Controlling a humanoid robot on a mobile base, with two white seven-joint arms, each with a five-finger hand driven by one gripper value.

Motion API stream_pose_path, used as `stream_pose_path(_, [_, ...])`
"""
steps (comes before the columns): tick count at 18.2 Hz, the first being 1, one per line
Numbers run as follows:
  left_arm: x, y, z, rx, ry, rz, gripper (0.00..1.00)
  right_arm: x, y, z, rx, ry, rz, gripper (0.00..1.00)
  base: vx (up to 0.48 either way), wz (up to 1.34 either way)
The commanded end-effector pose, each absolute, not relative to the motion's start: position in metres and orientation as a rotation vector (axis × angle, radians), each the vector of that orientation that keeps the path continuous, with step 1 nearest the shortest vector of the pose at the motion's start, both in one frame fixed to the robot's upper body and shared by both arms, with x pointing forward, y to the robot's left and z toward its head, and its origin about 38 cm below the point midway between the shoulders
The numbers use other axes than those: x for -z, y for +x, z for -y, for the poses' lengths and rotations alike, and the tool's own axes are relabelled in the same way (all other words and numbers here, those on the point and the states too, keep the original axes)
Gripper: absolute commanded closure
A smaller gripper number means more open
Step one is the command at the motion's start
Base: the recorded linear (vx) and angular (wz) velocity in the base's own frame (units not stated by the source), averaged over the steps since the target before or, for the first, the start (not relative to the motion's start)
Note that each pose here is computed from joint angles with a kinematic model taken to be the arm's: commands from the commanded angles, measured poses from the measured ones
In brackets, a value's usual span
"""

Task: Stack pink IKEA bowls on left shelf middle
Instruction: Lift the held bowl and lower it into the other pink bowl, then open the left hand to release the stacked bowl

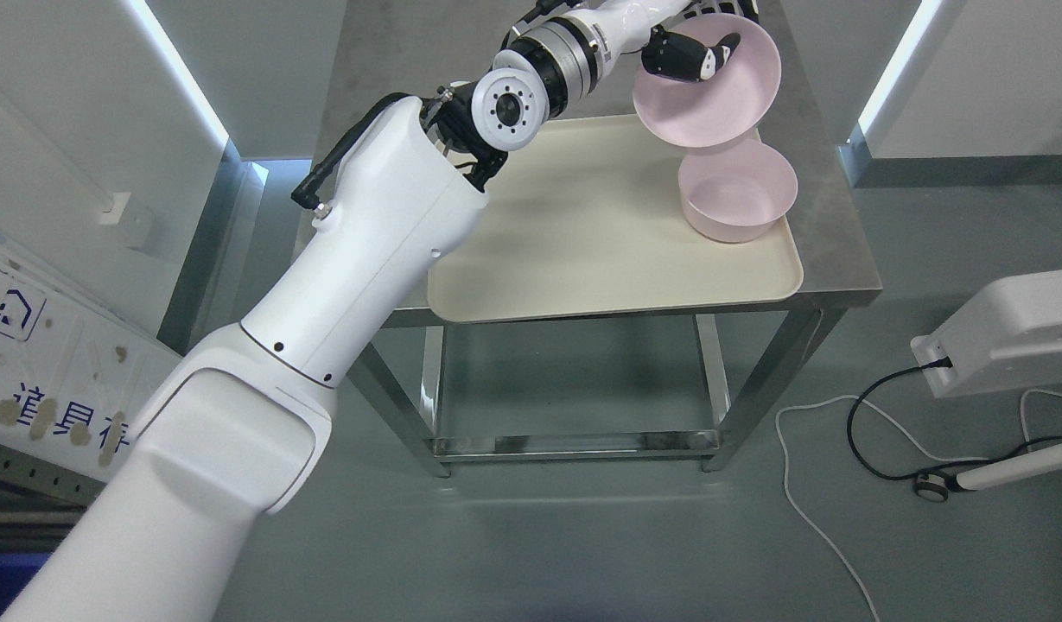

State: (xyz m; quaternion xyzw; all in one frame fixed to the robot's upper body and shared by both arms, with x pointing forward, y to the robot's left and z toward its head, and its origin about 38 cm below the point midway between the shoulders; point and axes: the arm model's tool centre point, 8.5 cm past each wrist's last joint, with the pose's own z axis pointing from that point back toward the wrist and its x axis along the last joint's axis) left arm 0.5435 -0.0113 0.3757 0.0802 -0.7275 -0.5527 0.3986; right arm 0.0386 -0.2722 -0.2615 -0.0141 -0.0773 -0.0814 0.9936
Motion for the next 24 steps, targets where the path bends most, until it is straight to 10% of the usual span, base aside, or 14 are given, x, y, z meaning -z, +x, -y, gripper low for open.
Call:
stream_pose_path(1, [-0.308, 0.562, 0.003, 1.496, 0.279, 1.626, 0.97, 0.260, 0.038, 0.283, 0.161, -0.046, 0.155, 0.00, 0.000, 0.00])
stream_pose_path(20, [-0.341, 0.537, 0.032, 1.446, 0.145, 1.792, 0.90, 0.260, 0.039, 0.283, 0.161, -0.046, 0.157, 0.00, 0.000, 0.00])
stream_pose_path(24, [-0.345, 0.538, 0.029, 1.429, 0.145, 1.800, 0.76, 0.260, 0.039, 0.283, 0.161, -0.046, 0.157, 0.00, 0.000, 0.00])
